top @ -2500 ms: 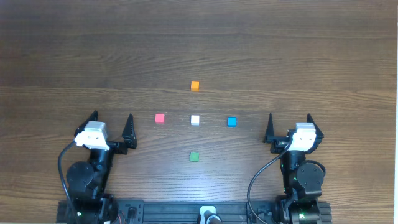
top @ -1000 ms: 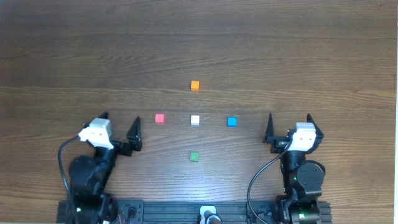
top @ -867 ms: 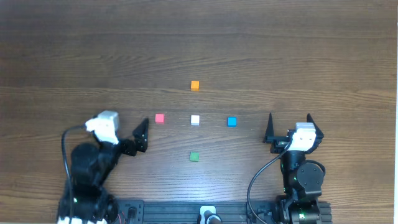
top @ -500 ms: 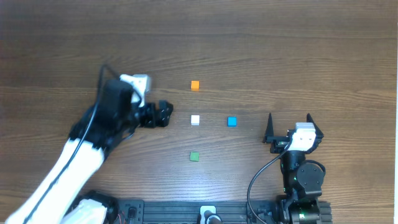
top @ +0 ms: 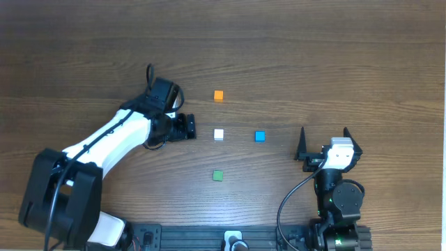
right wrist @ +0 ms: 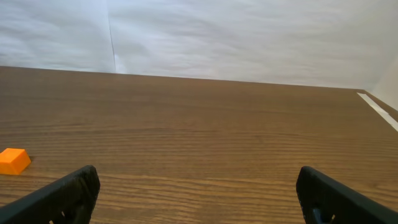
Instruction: Stack Cubes
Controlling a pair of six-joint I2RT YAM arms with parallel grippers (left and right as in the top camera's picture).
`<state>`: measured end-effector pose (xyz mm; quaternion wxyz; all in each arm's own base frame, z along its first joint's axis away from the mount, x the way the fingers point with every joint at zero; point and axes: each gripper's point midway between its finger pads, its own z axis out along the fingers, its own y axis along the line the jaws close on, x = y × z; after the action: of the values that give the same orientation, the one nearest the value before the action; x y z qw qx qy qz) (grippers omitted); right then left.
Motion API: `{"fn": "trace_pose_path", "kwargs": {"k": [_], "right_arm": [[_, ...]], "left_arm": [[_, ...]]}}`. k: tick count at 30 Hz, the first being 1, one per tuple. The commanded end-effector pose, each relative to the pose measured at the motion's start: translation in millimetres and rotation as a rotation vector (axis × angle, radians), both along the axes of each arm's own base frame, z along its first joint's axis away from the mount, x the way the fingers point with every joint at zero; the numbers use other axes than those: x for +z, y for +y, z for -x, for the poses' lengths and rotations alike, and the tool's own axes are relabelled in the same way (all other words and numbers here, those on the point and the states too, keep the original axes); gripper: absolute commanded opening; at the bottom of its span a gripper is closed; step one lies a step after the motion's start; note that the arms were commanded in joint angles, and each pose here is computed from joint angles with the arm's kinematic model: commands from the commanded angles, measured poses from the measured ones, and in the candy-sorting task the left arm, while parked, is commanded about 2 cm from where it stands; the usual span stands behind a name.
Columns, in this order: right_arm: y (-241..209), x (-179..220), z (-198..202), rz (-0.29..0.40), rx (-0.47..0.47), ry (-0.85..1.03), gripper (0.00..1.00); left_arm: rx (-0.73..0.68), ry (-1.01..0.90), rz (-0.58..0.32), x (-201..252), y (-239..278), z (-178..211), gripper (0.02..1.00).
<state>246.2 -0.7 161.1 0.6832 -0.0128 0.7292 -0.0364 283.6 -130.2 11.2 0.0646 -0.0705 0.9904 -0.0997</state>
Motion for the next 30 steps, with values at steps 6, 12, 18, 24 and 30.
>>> {"fn": "trace_pose_path", "kwargs": {"k": [6, 12, 18, 24, 30], "right_arm": [[2.0, -1.8, 0.1, 0.004, 0.01, -0.001, 0.993], [2.0, -1.8, 0.1, 0.004, 0.01, -0.001, 0.989], [2.0, -1.8, 0.1, 0.004, 0.01, -0.001, 0.993], [2.0, -1.8, 0.1, 0.004, 0.01, -0.001, 0.991], [2.0, -1.8, 0.1, 0.004, 0.01, -0.001, 0.993]], "left_arm": [[-0.029, -0.037, -0.109, -4.1, 10.5, -7.0, 0.836], [-0.165, -0.079, -0.166, -3.5, 0.3, -5.3, 0.816], [-0.189, -0.086, -0.189, -3.5, -0.5, -4.3, 0.77], [-0.197, -0.096, -0.216, -3.3, 3.7, -6.1, 0.689], [-0.191, -0.107, -0.21, -2.6, 2.2, -8.8, 0.627]]}}
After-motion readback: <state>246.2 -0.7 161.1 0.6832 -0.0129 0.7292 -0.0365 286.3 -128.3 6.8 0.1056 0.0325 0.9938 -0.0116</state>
